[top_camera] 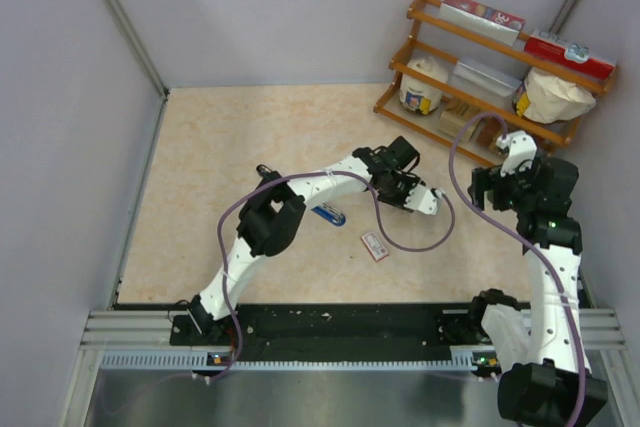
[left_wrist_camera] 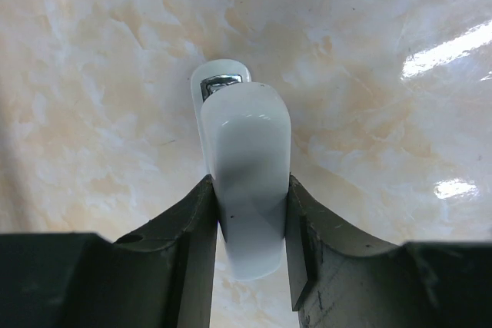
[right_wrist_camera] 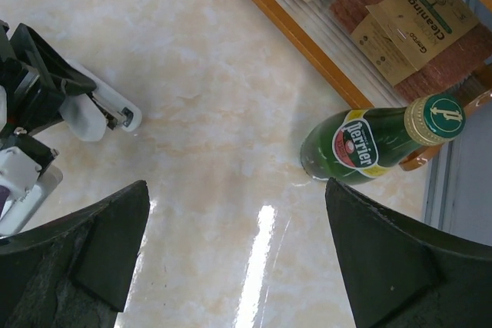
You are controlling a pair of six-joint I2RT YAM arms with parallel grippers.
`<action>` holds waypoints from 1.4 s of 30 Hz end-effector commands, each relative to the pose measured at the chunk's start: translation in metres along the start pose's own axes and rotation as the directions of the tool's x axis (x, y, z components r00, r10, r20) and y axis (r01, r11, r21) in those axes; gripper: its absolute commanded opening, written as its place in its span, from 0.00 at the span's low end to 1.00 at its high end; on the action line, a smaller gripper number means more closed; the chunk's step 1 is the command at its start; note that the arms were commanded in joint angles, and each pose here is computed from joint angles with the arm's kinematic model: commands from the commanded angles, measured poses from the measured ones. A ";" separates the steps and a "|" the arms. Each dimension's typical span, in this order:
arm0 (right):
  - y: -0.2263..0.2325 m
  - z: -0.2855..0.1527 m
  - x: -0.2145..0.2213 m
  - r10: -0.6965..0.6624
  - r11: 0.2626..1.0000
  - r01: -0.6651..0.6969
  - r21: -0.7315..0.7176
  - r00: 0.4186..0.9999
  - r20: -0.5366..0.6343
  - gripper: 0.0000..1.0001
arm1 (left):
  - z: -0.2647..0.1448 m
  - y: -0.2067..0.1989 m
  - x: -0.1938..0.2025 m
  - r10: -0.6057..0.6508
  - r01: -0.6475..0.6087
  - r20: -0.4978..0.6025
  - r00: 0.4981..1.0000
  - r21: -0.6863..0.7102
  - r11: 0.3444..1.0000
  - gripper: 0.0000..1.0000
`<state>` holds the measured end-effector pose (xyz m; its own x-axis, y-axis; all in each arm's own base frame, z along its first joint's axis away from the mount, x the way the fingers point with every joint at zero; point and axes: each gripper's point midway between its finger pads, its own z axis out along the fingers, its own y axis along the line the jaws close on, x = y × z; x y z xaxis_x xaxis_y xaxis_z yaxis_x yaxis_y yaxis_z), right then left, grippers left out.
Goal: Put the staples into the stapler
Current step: Pick up the stapler from the center of the board.
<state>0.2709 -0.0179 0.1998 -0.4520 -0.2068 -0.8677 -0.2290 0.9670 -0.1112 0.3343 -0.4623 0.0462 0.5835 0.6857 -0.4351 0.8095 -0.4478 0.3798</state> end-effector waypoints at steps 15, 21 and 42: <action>0.074 -0.030 -0.035 -0.118 0.916 0.213 -0.339 0.953 0.280 0.94 | -0.200 0.003 -0.066 -0.332 0.391 0.343 0.878 -0.117 0.913 0.09; 0.120 -0.056 -0.064 -0.149 0.759 0.396 -0.517 0.878 0.454 0.95 | -0.255 -0.047 -0.077 -0.316 0.364 0.414 0.854 -0.040 0.930 0.13; 0.262 -0.047 -0.061 -0.262 0.219 0.660 -0.719 0.749 0.608 0.84 | -0.294 -0.108 -0.095 -0.435 0.429 0.487 0.758 0.129 0.894 0.13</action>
<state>0.1982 0.2252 0.2510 0.1652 -0.3013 -0.9391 -0.9834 0.0217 -0.1800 0.1807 -0.3099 0.2566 0.1079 0.5242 -0.8447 0.9855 -0.1683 0.0214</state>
